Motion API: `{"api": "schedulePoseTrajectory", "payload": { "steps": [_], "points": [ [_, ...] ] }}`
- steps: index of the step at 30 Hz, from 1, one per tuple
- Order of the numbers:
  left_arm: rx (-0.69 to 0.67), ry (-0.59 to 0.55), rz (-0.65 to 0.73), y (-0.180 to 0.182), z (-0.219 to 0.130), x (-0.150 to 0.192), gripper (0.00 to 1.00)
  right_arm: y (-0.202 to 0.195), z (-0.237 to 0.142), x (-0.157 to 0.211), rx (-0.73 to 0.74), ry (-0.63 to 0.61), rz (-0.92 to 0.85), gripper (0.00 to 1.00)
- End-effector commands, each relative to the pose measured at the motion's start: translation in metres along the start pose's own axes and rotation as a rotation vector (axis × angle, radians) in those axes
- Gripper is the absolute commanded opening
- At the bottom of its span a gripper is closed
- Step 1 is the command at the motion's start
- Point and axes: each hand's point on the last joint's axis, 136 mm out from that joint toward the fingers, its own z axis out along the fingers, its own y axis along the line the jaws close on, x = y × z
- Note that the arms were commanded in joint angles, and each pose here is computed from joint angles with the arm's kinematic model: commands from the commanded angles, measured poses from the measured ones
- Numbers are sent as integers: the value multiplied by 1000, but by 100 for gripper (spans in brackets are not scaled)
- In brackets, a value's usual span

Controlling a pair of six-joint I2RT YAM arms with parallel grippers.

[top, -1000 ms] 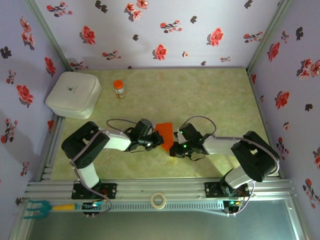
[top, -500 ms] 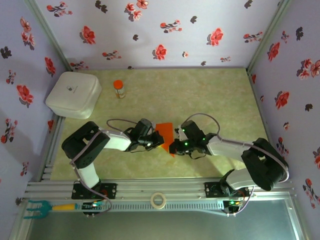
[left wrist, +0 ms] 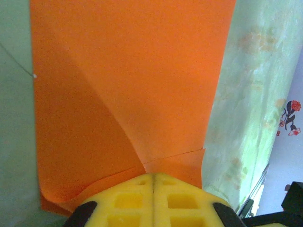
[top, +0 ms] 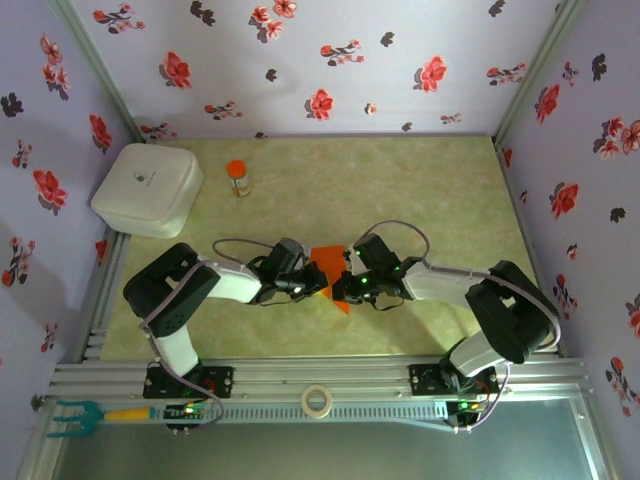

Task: Fold a paper plane with a square sheet of paper (pick it up from the middle)
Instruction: Third fold the triangle at the center of the table.

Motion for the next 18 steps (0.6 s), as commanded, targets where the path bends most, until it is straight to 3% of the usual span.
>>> {"api": "schedulePoseTrajectory", "payload": {
  "steps": [1, 8, 18],
  "points": [
    [-94, 19, -14, 31, 2, 11, 0, 4, 0, -7, -1, -4, -14, 2],
    [-95, 19, -16, 32, 1, 12, 0, -7, -2, -4, 42, -11, -2, 1],
    [-98, 22, -16, 33, 3, 12, 0, 12, 5, -8, -15, 22, -34, 1]
  ]
}}
